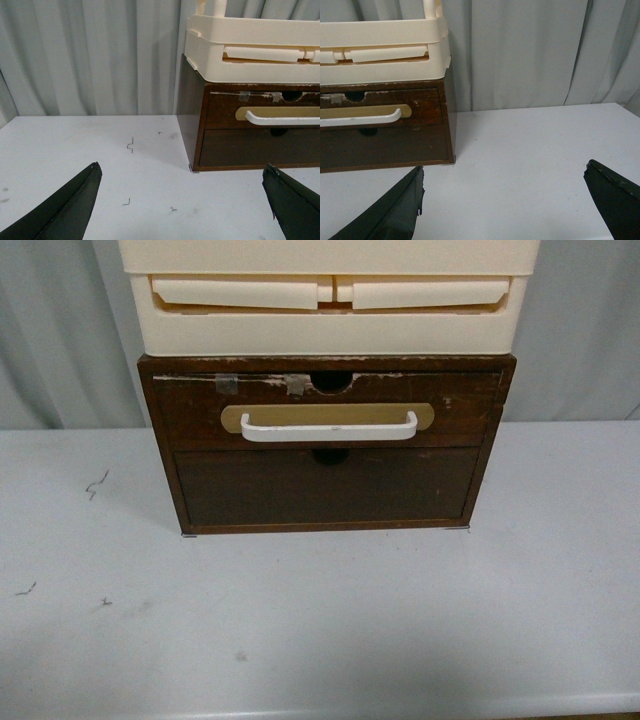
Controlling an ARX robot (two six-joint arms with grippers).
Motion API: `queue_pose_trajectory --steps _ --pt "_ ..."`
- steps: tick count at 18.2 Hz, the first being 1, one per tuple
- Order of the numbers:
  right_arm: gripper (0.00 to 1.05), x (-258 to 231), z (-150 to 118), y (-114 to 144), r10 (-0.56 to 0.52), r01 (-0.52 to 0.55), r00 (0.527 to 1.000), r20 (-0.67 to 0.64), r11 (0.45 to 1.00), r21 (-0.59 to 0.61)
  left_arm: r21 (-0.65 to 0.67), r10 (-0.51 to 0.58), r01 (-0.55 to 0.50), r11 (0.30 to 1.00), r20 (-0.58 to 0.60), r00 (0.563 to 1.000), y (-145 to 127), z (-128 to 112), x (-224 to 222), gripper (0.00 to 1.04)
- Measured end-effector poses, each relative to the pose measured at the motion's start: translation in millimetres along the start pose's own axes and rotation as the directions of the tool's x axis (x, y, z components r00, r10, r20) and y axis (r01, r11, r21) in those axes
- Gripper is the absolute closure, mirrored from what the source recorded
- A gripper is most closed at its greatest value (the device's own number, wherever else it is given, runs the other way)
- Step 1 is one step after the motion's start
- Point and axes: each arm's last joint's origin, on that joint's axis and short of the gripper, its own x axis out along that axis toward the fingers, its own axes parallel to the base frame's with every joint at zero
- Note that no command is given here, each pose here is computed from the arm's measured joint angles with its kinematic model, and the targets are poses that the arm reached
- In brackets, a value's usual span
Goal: Open drawer
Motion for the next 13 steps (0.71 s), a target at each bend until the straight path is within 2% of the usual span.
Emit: queue_pose_trajectory --steps 1,2,3,4,5,7,8,9,11,13 --pt "0.06 0 0 0 0.000 0.000 1.000 0.000 1.000 0.000 0.000 0.000 0.000 1.000 0.000 1.000 0 0 0 0.07" --pt "0.06 0 -2 0 -0.017 0.018 0.997 -0.079 1.000 0.013 -0.017 0.003 -0.004 1.000 -0.097 0.995 0 -2 -1 0.07" --pt "0.06 4 -1 -1 -0.040 0.058 0.951 -0.308 0.997 0.051 -0.087 -0.027 0.000 0.996 -0.310 0.950 -1 0 3 0.07" --pt "0.06 13 5 -4 -0.026 0.079 0.911 -0.411 0.991 0.112 -0.172 -0.085 0.016 0.985 -0.401 0.912 -3 6 11 0.07" --pt "0.06 27 12 -6 0.024 0.076 0.905 -0.425 0.973 0.217 -0.291 -0.174 0.052 0.955 -0.410 0.895 -6 11 22 0.07" --pt "0.06 53 14 0 0.192 -0.008 0.891 -0.411 0.913 0.408 -0.507 -0.374 0.149 0.849 -0.377 0.847 -19 19 43 0.07" --pt "0.06 67 8 4 0.218 -0.003 0.882 -0.418 0.889 0.457 -0.599 -0.447 0.167 0.783 -0.356 0.820 -27 16 54 0.07" --pt "0.06 83 2 9 0.223 0.022 0.877 -0.426 0.866 0.499 -0.681 -0.500 0.167 0.713 -0.327 0.802 -34 13 67 0.07" --pt "0.06 122 1 26 0.295 -0.031 0.882 -0.366 0.813 0.582 -0.808 -0.537 0.108 0.579 -0.278 0.796 -45 2 99 0.07" --pt "0.06 157 -5 41 0.361 -0.079 0.875 -0.322 0.762 0.642 -0.859 -0.562 0.108 0.501 -0.228 0.795 -57 -1 130 0.07"
